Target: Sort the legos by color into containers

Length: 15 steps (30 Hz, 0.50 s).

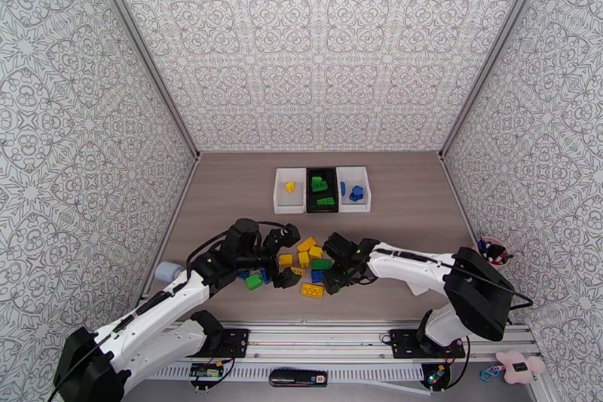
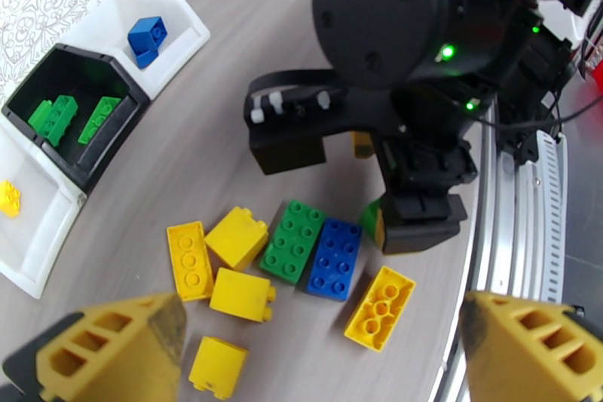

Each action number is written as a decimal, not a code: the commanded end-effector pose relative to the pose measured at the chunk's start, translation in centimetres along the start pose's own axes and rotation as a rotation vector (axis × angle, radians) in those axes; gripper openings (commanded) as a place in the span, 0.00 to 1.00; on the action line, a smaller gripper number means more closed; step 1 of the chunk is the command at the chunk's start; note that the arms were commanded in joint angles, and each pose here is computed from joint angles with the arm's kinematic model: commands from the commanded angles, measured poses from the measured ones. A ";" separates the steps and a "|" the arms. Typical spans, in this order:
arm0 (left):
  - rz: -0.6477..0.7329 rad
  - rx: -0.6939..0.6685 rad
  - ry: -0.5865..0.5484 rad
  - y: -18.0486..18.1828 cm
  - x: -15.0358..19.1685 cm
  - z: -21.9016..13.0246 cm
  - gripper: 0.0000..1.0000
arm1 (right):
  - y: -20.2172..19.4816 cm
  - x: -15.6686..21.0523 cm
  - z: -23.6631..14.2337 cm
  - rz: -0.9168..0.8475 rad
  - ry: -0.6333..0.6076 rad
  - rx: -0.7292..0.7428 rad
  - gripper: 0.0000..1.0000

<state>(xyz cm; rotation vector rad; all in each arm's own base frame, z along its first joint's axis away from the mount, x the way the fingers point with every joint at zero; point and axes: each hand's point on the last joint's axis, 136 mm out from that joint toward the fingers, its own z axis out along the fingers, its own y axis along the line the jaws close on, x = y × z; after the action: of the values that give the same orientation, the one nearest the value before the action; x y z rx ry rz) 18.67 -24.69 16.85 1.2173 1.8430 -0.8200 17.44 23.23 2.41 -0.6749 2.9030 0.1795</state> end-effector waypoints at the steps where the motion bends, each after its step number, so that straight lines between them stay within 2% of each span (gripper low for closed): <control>1: 0.035 0.029 0.006 -0.7 -0.4 -0.2 1.00 | -0.4 1.3 0.5 0.033 0.054 0.027 0.83; 7: 0.032 0.036 0.007 -0.8 -0.1 0.0 1.00 | -1.6 2.1 0.4 0.159 0.032 0.062 0.79; 15: 0.039 0.037 0.018 -0.7 0.3 0.3 1.00 | -2.1 3.2 0.0 0.243 0.030 0.057 0.77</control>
<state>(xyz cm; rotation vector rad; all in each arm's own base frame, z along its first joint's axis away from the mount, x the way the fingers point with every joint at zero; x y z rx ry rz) 18.49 -24.70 16.38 1.2435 1.8459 -0.8128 16.17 20.89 1.72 -0.3934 2.9789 0.1393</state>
